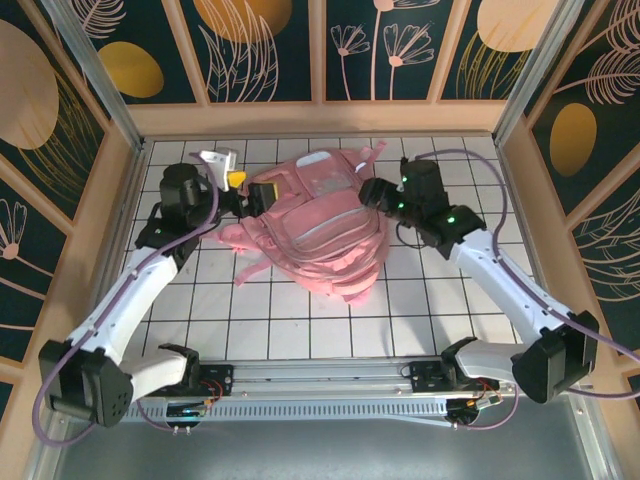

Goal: Pack books, pencil case, and school supplies into a backpack

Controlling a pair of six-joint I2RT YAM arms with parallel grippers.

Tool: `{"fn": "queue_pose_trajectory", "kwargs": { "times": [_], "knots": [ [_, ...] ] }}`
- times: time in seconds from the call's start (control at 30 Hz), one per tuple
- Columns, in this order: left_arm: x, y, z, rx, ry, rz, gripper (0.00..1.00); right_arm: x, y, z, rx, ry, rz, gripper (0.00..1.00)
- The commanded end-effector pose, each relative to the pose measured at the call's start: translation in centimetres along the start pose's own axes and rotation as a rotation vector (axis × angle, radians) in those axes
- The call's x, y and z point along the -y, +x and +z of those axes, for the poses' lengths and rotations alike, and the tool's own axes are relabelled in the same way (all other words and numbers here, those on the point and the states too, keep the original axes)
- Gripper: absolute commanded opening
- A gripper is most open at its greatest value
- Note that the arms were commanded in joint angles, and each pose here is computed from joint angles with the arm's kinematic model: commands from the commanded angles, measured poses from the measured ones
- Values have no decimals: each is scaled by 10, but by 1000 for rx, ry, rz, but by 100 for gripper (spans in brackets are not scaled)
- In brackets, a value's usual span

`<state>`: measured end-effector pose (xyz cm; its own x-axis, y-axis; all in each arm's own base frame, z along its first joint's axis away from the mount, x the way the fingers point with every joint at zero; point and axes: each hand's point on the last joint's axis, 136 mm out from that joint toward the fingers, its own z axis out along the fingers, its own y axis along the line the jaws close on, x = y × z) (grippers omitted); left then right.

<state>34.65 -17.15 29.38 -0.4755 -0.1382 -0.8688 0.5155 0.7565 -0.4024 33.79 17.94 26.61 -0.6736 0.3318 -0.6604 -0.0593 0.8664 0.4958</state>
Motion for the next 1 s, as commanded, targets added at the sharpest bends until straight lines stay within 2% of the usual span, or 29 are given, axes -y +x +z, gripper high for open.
{"fn": "queue_pose_trajectory", "kwargs": {
  "times": [0.0,0.03,0.1,0.17,0.2,0.27,0.3,0.33,0.43,0.53,0.63,0.73,0.83,0.97],
  "knots": [
    [-40,61,-5,-210,-173,-224,97,0,-4,-23,-28,24,-212,75],
    [-56,74,-3,-257,-228,-260,93,-19,3,-17,-75,-72,-234,75],
    [-82,95,6,-331,-313,-240,83,-50,22,4,-169,-212,-263,74],
    [-110,111,12,-368,-418,-179,79,-77,41,31,-240,-273,-314,73],
    [-115,115,16,-373,-413,-127,77,-89,50,45,-261,-283,-363,72],
    [-100,120,27,-357,-255,74,62,-105,60,72,-278,-275,-435,72],
    [-87,130,30,-347,-131,244,46,-114,64,86,-290,-294,-454,72],
    [-84,139,27,-338,-83,394,43,-125,69,97,-297,-333,-482,71],
    [-97,153,18,-355,-114,663,49,-149,80,127,-304,-403,-542,70],
    [-104,169,13,-377,-114,806,51,-157,94,164,-292,-350,-677,69],
    [-101,170,13,-328,-110,831,51,-151,109,205,-305,-254,-778,69],
    [-99,169,14,-265,-106,814,51,-141,123,241,-349,-193,-790,69],
    [-101,170,14,-243,-78,766,50,-146,136,259,-380,-188,-796,67],
    [-99,149,13,-152,-41,700,50,-148,149,268,-404,-191,-808,67]
  ]
}}
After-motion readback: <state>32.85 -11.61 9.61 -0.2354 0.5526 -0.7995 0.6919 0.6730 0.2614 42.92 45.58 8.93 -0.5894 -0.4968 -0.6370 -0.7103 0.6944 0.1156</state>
